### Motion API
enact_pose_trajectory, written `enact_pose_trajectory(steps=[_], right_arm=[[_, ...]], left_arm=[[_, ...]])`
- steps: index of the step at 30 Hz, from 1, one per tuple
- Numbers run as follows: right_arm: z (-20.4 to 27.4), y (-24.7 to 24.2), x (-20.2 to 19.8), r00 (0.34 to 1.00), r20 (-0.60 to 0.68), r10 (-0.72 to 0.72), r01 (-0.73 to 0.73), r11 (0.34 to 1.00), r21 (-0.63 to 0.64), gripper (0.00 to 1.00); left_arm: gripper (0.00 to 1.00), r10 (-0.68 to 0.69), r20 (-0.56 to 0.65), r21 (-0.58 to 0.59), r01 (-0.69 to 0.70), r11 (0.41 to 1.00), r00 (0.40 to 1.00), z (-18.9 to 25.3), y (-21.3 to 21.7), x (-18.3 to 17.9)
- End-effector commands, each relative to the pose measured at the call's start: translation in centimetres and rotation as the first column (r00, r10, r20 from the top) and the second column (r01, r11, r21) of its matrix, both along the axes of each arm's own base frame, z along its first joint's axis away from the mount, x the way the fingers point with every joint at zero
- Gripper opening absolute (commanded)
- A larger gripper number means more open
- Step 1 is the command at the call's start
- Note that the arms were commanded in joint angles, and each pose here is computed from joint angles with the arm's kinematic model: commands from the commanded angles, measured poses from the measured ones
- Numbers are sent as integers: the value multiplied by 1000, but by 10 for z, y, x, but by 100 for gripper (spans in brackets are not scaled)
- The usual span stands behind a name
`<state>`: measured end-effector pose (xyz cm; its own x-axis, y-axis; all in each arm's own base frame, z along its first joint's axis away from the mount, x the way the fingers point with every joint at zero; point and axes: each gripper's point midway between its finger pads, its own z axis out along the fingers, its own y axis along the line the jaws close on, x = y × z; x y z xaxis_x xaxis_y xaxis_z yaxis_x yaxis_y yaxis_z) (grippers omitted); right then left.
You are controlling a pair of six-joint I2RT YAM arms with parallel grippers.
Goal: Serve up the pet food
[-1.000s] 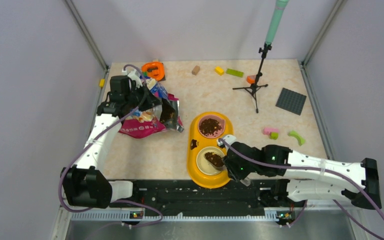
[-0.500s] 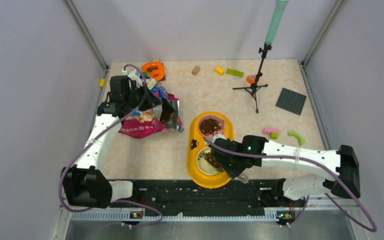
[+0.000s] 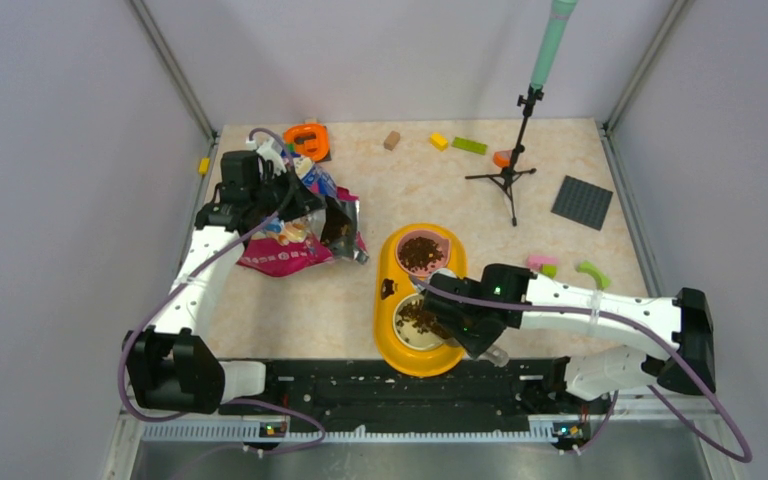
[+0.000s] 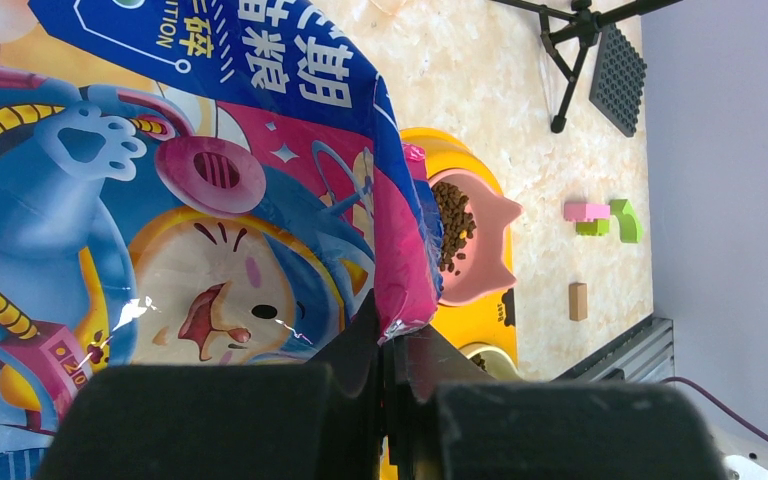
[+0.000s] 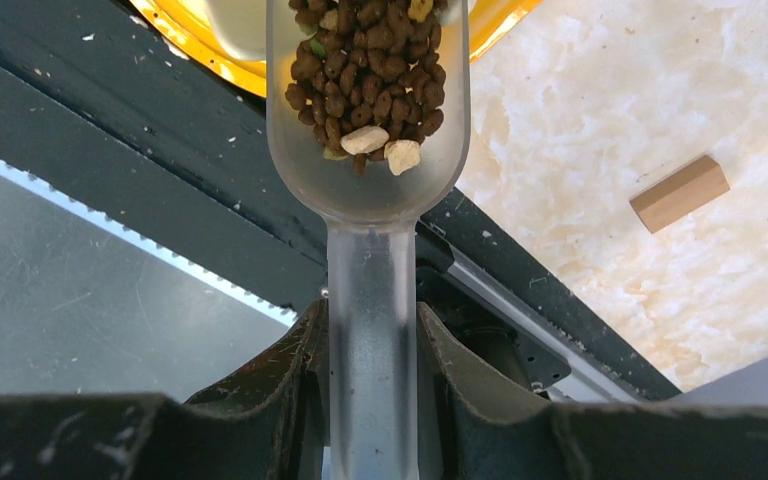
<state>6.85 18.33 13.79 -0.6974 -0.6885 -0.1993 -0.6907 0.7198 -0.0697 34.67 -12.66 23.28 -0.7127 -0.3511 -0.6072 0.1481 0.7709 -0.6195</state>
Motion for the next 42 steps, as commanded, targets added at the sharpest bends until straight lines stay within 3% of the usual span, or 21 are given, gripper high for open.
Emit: enact_pose_trajectory(steps=[1, 12, 22, 26, 42], right_arm=[[15, -7, -5, 1000, -22, 21, -22, 999, -45, 0], [13, 4, -16, 990, -119, 70, -76, 996, -43, 0], [21, 14, -4, 992, -83, 97, -102, 993, -58, 0], [15, 13, -15, 982, -158, 107, -118, 991, -59, 0], [28, 3, -28, 975, -215, 60, -81, 992, -93, 0]], left_arm=[[0, 22, 124, 1, -22, 1000, 992, 22, 5, 21], [0, 20, 140, 0, -21, 1000, 990, 24, 6, 15], [0, 31, 151, -5, -30, 1000, 988, 26, 7, 5], [0, 26, 153, -16, -24, 1000, 988, 26, 5, 1], [0, 18, 173, -17, -15, 1000, 985, 28, 5, -8]])
